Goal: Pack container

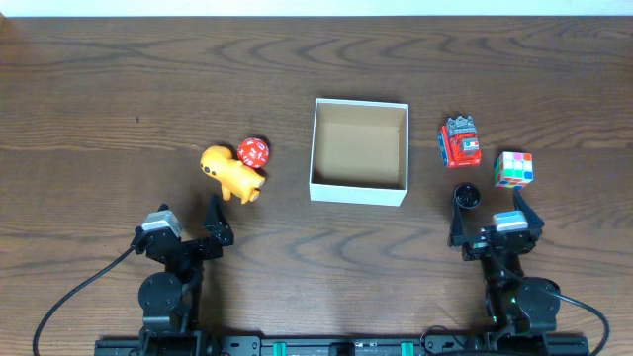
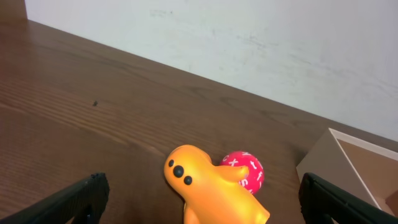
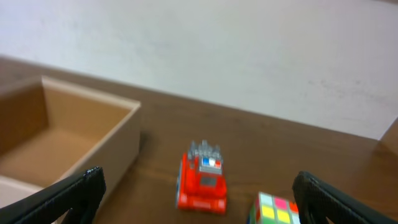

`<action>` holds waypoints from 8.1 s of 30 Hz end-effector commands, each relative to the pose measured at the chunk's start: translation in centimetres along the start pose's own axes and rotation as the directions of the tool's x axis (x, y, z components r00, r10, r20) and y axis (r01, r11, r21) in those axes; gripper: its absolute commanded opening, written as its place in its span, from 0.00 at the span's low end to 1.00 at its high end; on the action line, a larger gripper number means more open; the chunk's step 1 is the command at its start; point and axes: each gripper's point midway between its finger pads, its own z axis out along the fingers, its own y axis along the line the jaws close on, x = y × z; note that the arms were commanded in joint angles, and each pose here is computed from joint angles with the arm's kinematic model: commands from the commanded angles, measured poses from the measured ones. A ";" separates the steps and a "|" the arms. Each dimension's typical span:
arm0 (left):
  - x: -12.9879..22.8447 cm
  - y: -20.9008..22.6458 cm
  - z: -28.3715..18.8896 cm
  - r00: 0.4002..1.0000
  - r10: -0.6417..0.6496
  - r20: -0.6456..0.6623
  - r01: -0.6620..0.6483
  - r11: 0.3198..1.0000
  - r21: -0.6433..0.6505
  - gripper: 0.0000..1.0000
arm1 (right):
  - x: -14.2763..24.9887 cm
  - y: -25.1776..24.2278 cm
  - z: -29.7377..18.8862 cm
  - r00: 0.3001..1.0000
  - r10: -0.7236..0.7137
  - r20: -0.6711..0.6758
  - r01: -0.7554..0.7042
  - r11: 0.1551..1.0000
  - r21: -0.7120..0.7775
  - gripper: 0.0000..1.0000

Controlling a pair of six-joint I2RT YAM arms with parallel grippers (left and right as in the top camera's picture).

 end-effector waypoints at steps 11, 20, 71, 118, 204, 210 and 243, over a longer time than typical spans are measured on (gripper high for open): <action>1.8 0.9 0.1 0.998 0.018 -0.056 -0.020 0.999 -0.031 0.98 | -7.2 -3.0 1.3 0.983 0.185 -0.009 -0.183 0.979 0.092 0.99; 1.8 0.9 0.1 0.998 0.018 -0.056 -0.020 0.999 -0.031 0.98 | -10.2 -4.9 10.1 0.911 0.218 -0.349 -0.185 0.975 0.127 0.99; 1.8 0.9 0.1 0.998 0.018 -0.056 -0.020 0.999 -0.031 0.98 | 5.8 -2.4 17.0 0.326 0.146 -0.934 -0.285 0.957 0.050 0.99; 1.8 0.9 0.1 0.998 0.018 -0.056 -0.020 0.999 -0.031 0.98 | 16.1 -0.9 17.7 0.160 0.029 -0.987 -0.146 0.989 0.005 0.73; 1.8 0.9 0.1 0.998 0.018 -0.056 -0.020 0.999 -0.031 0.98 | 1.6 17.0 15.5 0.243 -0.904 -0.353 0.036 0.372 -0.928 0.31; 1.8 0.9 0.1 0.998 0.018 -0.056 -0.020 0.999 -0.031 0.98 | 4.6 17.0 15.0 0.219 -0.917 -0.334 0.015 0.345 -0.938 0.32; 1.8 0.9 0.1 0.998 0.018 -0.056 -0.020 0.999 -0.031 0.98 | 6.6 15.9 18.1 0.320 -0.905 -0.281 0.077 0.321 -0.944 0.40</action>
